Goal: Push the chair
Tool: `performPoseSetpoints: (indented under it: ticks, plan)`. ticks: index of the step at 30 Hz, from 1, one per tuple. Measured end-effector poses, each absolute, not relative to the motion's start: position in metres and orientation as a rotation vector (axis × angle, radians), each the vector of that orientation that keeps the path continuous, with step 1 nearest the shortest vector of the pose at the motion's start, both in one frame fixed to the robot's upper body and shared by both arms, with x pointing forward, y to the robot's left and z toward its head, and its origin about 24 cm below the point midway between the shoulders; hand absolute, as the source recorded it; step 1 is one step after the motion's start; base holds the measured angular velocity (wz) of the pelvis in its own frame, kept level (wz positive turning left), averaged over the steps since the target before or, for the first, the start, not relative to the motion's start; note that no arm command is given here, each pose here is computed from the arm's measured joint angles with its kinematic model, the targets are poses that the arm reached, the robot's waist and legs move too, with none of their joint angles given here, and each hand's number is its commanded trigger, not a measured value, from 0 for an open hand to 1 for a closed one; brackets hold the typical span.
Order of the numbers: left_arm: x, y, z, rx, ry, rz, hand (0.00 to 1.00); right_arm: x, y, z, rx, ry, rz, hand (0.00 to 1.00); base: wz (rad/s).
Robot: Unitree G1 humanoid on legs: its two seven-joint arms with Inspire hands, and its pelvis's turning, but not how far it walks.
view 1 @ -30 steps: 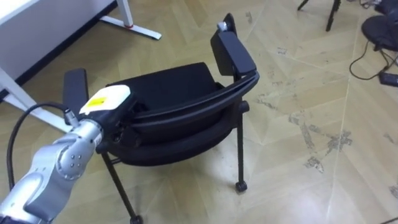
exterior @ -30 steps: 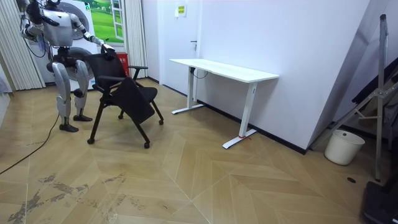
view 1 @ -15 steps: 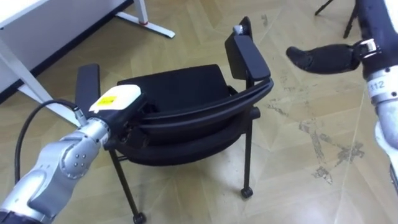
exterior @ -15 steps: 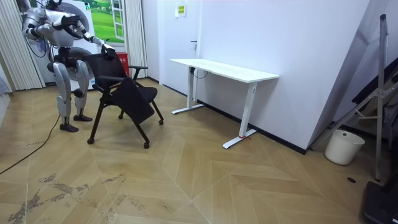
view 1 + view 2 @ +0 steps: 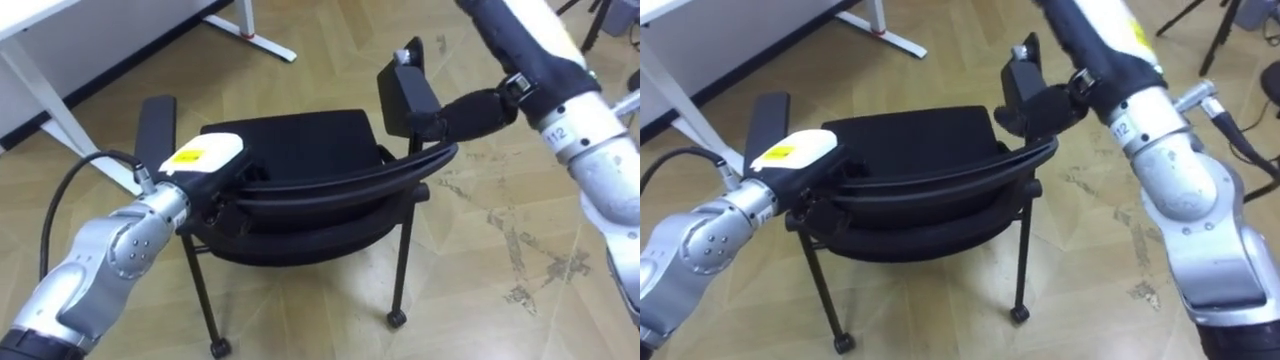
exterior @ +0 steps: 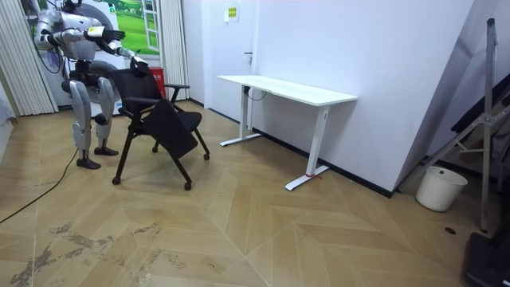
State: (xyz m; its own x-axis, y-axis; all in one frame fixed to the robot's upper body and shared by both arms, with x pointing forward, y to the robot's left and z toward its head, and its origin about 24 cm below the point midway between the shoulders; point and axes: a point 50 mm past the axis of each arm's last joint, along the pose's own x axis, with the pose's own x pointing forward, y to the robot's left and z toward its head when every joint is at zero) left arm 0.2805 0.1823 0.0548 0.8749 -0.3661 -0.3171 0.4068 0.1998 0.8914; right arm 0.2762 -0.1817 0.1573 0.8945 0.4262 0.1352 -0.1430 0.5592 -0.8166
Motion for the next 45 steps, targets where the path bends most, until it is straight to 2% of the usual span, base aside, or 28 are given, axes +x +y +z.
performPoseSetpoints:
  ticks: [17,26,33,37,45]
  plan:
    - [0.279,0.177,0.057,1.262,0.007,-0.594,1.0,0.27,-0.169,0.128,-1.044,-0.156,0.669,0.0,0.04]
    - [0.278,0.175,0.058,1.264,-0.013,-0.598,1.0,0.266,-0.177,0.089,-1.016,0.024,0.75,0.0,0.02]
    - [0.279,0.18,0.059,1.279,-0.026,-0.586,1.0,0.266,-0.181,0.075,-0.995,0.016,0.719,0.0,0.02]
    - [0.282,0.163,0.059,1.293,-0.081,-0.613,1.0,0.267,-0.19,0.062,-0.959,0.053,0.637,0.0,0.4]
    - [0.28,0.164,0.053,1.294,-0.038,-0.618,1.0,0.266,-0.188,0.055,-0.936,0.009,0.595,0.0,-0.14]
